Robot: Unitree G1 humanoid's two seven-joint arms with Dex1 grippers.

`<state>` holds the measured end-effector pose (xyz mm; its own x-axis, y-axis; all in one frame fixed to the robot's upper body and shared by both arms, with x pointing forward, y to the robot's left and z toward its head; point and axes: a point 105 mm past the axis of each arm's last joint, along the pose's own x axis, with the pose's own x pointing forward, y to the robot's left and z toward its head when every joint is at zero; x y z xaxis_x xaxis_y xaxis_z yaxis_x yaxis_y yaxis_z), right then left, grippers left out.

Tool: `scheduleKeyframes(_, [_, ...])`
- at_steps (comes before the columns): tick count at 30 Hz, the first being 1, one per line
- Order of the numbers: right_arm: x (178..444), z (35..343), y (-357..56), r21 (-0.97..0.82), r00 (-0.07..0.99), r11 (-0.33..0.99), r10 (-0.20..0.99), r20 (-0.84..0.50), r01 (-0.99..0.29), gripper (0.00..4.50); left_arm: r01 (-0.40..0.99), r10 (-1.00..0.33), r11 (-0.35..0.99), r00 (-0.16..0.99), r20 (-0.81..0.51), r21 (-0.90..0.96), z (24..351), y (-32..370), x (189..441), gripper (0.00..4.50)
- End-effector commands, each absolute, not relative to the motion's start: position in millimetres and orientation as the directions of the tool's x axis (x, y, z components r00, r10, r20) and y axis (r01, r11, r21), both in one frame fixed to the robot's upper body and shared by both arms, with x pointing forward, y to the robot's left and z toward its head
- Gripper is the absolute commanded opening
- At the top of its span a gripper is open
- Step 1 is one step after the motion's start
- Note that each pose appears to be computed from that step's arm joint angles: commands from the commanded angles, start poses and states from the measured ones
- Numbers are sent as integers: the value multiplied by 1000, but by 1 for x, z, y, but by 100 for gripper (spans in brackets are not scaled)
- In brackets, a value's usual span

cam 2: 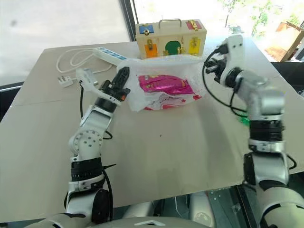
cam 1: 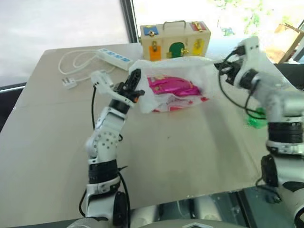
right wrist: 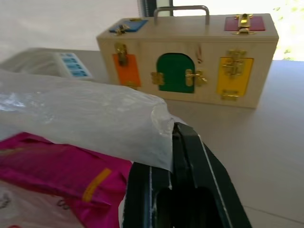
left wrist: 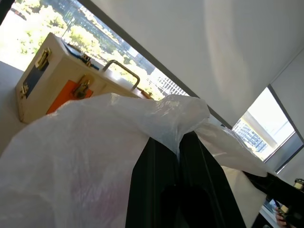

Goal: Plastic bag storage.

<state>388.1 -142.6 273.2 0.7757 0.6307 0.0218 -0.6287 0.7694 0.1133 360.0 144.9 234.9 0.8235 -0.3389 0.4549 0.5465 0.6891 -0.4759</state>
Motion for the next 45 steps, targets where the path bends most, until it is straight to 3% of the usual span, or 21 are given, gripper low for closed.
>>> scheduleKeyframes(1, [362, 329, -137, 365, 625, 525, 737, 256, -769, 5, 592, -324, 693, 766, 556, -411, 273, 153, 354, 0])
scheduleKeyframes(7, [395, 322, -153, 649, 770, 472, 565, 298, -597, 5, 585, -302, 711, 755, 582, -389, 288, 165, 355, 0])
scheduleKeyframes(10, [402, 299, -156, 652, 806, 535, 554, 209, -537, 5, 583, -309, 716, 758, 575, -385, 287, 164, 354, 0])
scheduleKeyframes(11, [400, 287, -153, 584, 798, 598, 583, 153, -549, 59, 585, -319, 716, 760, 566, -381, 285, 162, 353, 0])
scheduleKeyframes(13, [386, 266, -141, 405, 740, 663, 670, 56, -630, 112, 593, -337, 706, 763, 552, -387, 279, 155, 351, 0])
scheduleKeyframes(15, [370, 256, -134, 258, 667, 646, 745, -8, -719, 185, 597, -349, 695, 767, 539, -401, 274, 149, 349, 0])
scheduleKeyframes(17, [355, 258, -133, 195, 600, 591, 800, -12, -783, 262, 597, -353, 686, 773, 528, -416, 269, 145, 348, 0])
scheduleKeyframes(18, [351, 259, -134, 167, 586, 580, 810, -16, -797, 275, 597, -354, 683, 775, 524, -421, 267, 144, 348, 0])
scheduleKeyframes(22, [334, 276, -145, -57, 574, 572, 818, -29, -818, 426, 598, -361, 671, 780, 510, -439, 263, 138, 347, 0])
scheduleKeyframes(25, [326, 312, -160, -223, 621, 614, 783, 44, -757, 426, 600, -366, 664, 782, 505, -446, 262, 136, 347, 0])
scheduleKeyframes(28, [329, 332, -209, -311, 765, 735, 643, 39, -602, 426, 600, -373, 656, 785, 495, -459, 259, 133, 346, 0])
scheduleKeyframes(31, [320, 322, -263, -355, 856, 790, 513, -66, -500, 426, 607, -386, 646, 783, 487, -464, 257, 128, 344, 0])
scheduleKeyframes(35, [296, 308, -312, -291, 893, 844, 419, -166, -450, 426, 614, -403, 639, 780, 478, -463, 254, 123, 343, 0])
scheduleKeyframes(43, [276, 242, -340, -41, 893, 915, 380, -242, -401, 426, 615, -414, 637, 782, 467, -464, 249, 120, 344, 0])
scheduleKeyframes(45, [278, 230, -334, 62, 891, 912, 410, -195, -406, 426, 614, -412, 637, 782, 468, -465, 249, 120, 344, 0])
